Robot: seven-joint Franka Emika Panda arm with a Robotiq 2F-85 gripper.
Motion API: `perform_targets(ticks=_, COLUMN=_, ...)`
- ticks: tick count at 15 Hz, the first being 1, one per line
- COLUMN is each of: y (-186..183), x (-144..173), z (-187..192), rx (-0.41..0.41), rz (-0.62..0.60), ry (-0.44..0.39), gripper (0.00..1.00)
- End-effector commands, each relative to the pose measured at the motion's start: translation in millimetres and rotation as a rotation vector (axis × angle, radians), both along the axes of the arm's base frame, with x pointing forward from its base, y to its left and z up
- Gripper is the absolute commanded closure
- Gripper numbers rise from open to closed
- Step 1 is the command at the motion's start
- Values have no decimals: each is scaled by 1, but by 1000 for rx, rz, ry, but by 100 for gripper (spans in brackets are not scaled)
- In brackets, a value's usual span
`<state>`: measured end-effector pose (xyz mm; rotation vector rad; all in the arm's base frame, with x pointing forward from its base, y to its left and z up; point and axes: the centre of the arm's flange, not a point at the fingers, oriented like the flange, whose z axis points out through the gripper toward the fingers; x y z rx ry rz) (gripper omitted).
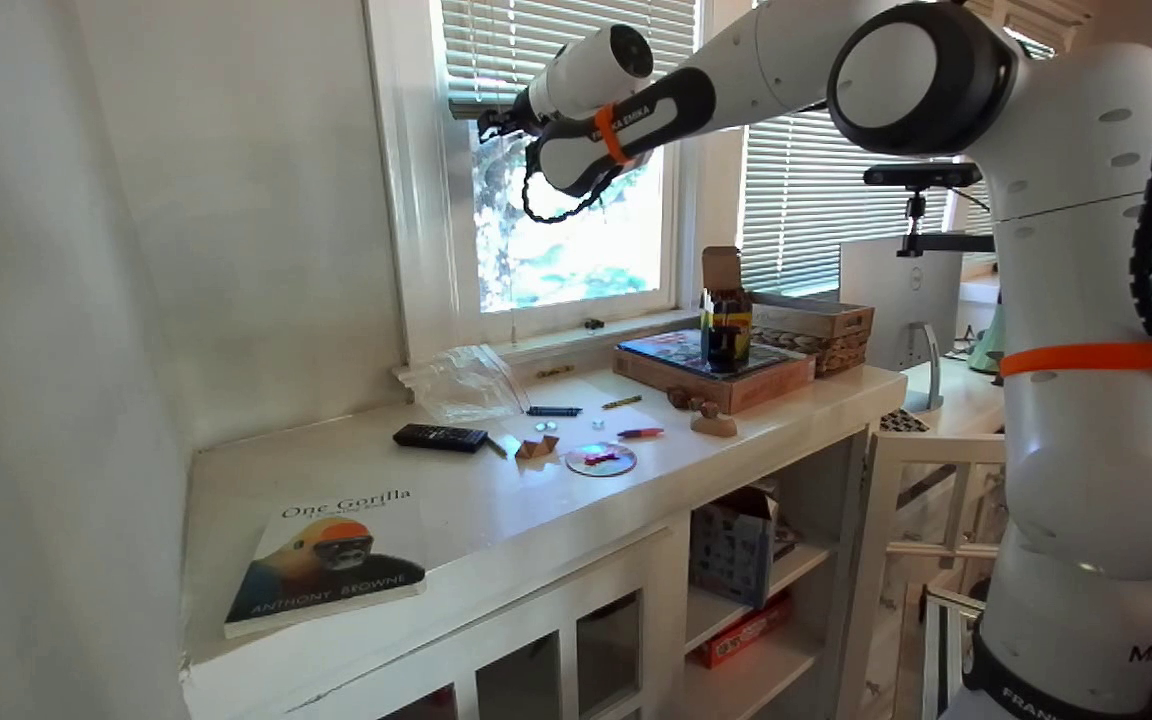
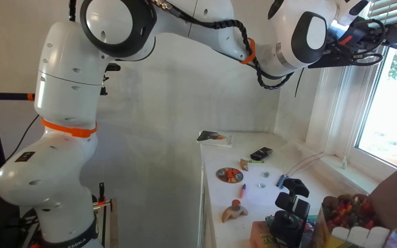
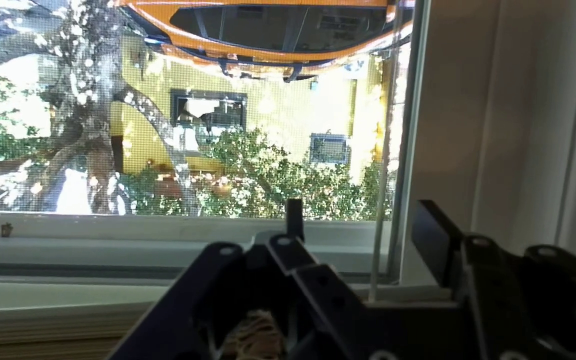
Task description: Close the blinds
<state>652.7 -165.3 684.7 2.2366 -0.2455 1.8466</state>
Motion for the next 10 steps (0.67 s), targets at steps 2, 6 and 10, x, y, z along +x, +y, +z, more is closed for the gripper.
perform_targets(ticks=2, y=4, x=9, z=-1, rx=18, rz=10, ry=-20, gripper=50)
perform_targets(ticks=6, y=2, x=9, z=-1, rx=11, rz=5, ry=-26, gripper=87)
perform_targets(ticks=10, y=0, x=9, z=0, rx=13, rz=-1, ry=-26, gripper=100)
